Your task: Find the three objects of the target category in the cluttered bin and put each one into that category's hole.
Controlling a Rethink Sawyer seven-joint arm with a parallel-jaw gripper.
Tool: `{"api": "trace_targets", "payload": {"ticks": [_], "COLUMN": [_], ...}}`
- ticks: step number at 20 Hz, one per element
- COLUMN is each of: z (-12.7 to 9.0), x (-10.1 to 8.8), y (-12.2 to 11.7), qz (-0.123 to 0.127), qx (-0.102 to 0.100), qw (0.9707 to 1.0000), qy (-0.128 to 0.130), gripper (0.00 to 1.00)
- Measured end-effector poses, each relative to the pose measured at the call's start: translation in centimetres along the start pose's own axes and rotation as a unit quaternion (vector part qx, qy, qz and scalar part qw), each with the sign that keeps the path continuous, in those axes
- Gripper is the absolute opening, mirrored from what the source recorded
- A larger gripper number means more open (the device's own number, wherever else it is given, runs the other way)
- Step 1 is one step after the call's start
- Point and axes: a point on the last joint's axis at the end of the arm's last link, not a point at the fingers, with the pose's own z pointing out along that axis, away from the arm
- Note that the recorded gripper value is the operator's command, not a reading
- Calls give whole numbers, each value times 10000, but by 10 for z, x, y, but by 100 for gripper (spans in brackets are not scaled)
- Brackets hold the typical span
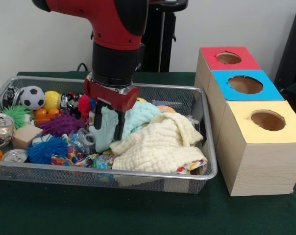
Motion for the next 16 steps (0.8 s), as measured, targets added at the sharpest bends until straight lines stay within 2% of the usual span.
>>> {"api": "trace_targets", "payload": {"ticks": [5, 9, 16], "z": [1, 7, 16], "x": [11, 18, 23], "y": [1, -9, -28], "qz": [-246, -358, -357], "qx": [160, 335, 538], "qw": [9996, 9988, 9979], "qy": [-35, -25, -4], "gripper": [100, 100, 100]}}
